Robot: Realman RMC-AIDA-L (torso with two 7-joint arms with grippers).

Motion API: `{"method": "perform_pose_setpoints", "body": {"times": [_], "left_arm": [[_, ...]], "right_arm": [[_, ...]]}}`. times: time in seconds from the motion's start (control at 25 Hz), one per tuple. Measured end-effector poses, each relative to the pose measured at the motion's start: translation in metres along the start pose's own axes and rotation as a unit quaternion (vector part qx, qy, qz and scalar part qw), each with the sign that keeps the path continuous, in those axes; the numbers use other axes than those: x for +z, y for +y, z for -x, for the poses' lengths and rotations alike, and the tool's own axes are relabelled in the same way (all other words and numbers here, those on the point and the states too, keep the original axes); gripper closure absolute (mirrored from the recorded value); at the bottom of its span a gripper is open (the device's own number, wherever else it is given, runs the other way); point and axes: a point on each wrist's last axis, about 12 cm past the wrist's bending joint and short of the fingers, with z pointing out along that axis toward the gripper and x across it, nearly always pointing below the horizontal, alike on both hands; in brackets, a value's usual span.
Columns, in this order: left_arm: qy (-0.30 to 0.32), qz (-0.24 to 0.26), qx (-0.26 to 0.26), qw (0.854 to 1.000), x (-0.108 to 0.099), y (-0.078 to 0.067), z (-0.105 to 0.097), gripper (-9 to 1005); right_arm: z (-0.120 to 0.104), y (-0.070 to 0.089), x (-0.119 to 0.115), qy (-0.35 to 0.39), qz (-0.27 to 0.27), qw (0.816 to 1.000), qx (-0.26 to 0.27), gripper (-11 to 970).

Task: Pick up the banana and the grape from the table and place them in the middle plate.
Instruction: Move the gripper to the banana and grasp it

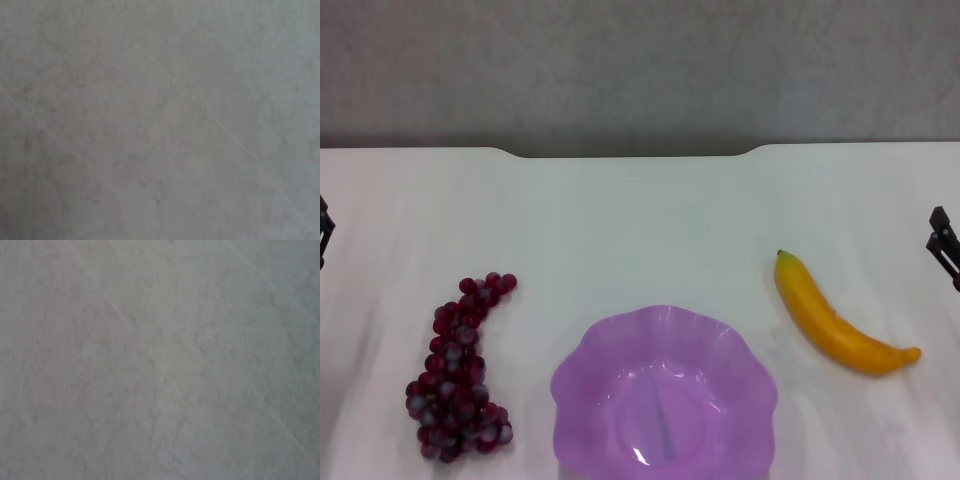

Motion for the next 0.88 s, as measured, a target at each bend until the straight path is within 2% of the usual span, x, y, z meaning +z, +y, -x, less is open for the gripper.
{"method": "perform_pose_setpoints", "body": {"times": [0.68,0.88], "left_arm": [[0.003,-0.005,-0.007,1.000,0.0032,-0.0029,0.0002,284],[0.016,0.000,-0.007,1.000,0.0016,-0.0005,-0.0030,284]], "right_arm": [[-0.0006,0.0003,0.0020,0.005,0.003,1.000,0.013,68],[0.0006,0.0088,0.0061,0.009,0.021,0.999,0.040,68]]}}
